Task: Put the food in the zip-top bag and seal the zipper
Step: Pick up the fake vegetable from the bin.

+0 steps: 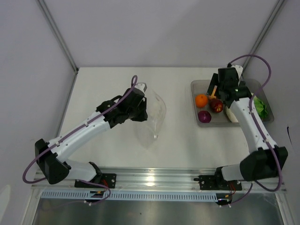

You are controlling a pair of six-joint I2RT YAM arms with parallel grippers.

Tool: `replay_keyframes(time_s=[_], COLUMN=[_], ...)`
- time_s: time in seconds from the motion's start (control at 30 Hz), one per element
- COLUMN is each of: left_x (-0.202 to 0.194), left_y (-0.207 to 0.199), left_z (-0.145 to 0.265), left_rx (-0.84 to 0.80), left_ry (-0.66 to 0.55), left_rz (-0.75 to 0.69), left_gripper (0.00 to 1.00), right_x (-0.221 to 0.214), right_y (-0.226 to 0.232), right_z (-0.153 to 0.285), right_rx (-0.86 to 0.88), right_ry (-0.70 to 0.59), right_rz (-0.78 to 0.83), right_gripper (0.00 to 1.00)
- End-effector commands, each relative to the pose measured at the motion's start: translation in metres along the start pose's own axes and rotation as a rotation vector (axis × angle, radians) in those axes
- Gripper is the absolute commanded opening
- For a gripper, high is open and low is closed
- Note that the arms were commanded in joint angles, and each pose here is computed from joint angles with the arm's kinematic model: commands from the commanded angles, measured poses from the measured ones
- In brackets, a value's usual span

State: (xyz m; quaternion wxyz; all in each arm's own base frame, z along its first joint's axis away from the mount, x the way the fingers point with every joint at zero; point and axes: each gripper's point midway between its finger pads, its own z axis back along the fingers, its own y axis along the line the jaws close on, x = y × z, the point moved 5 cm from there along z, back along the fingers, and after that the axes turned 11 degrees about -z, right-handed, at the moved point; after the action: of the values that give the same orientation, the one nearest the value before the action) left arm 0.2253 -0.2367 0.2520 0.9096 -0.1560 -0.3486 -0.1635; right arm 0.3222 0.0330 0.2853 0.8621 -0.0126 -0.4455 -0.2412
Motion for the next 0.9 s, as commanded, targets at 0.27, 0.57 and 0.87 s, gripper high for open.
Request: replay_keyframes(time_s=[0.27, 0.57, 0.87], left_x=[-0.013, -0.015, -0.017], left_y=[0.020, 0.010, 0.004], left_z=[0.022, 0.010, -0.008], left_rx=[0.068, 0.006, -0.010], left_ry=[-0.064, -0.029, 0.029], left_rz=[0.063, 0.039, 0.023], left_gripper=[0.01, 0.01, 0.01], right_x=[0.061, 0.056, 0.029], right_y=[-0.089, -0.107, -0.135], right_z=[-0.106, -0.171, -0.206], right_rx=[-0.536, -0.739, -0.788], right_ry=[-0.098, -0.015, 0.048], right_rz=[0.227, 0.375, 0.367], right_gripper=[0.99, 0.99, 0.99])
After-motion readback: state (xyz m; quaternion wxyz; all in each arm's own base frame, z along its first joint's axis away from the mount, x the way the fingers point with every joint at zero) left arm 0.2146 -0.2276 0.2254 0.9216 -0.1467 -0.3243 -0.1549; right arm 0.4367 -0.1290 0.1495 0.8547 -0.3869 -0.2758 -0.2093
